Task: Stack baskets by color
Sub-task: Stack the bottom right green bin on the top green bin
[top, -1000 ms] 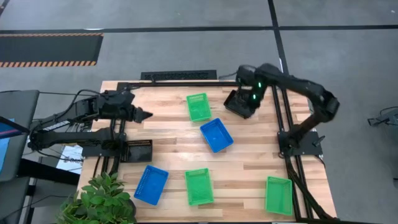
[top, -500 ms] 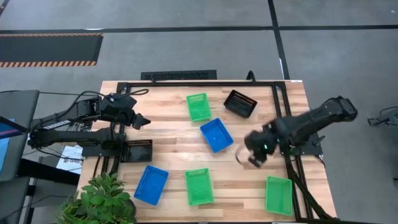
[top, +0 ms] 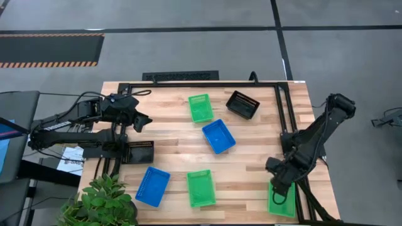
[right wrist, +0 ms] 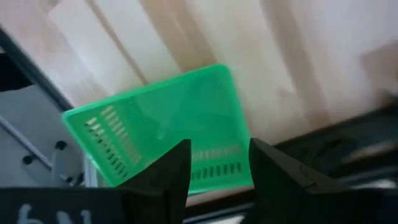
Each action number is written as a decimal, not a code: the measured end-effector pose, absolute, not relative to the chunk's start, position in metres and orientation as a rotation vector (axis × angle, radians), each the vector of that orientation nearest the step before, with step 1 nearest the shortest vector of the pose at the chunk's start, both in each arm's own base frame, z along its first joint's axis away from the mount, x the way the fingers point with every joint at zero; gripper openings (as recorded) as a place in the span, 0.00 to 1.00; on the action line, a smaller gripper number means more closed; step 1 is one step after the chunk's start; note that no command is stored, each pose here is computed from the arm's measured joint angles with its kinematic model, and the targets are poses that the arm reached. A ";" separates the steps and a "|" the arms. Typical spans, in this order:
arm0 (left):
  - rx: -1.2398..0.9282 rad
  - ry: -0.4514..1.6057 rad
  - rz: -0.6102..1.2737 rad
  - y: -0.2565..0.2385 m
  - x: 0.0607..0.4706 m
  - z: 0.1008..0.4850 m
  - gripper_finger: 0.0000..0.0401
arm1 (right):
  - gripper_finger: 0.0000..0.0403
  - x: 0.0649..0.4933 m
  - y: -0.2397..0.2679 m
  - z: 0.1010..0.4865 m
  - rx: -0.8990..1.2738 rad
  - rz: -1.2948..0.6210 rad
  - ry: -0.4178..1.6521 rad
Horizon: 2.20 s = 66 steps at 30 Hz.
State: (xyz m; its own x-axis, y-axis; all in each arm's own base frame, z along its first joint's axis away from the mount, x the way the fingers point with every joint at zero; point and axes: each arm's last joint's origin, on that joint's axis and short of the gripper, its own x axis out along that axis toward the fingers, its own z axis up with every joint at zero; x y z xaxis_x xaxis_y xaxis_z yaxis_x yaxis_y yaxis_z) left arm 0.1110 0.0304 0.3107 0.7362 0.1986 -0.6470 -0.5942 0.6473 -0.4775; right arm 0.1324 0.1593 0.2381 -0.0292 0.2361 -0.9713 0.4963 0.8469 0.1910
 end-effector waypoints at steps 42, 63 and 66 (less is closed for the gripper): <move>-0.740 0.601 0.487 0.030 0.110 0.310 0.43 | 0.04 0.124 0.142 0.160 0.584 -0.199 1.606; -0.663 0.632 0.409 0.029 0.111 0.310 0.43 | 0.02 0.224 0.002 0.294 0.554 -0.229 1.054; -0.658 0.635 0.399 0.029 0.111 0.310 0.43 | 0.03 0.244 -0.037 0.313 0.501 -0.287 0.974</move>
State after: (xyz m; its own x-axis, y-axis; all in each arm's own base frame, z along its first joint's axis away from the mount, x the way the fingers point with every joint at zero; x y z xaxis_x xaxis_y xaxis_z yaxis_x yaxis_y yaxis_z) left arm 0.1106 0.0286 0.3099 0.7414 0.1442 -0.6554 -0.5283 0.7277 -0.4375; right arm 0.2439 -0.0372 0.3127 0.5370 -0.0109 -0.8435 0.4487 0.8504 0.2747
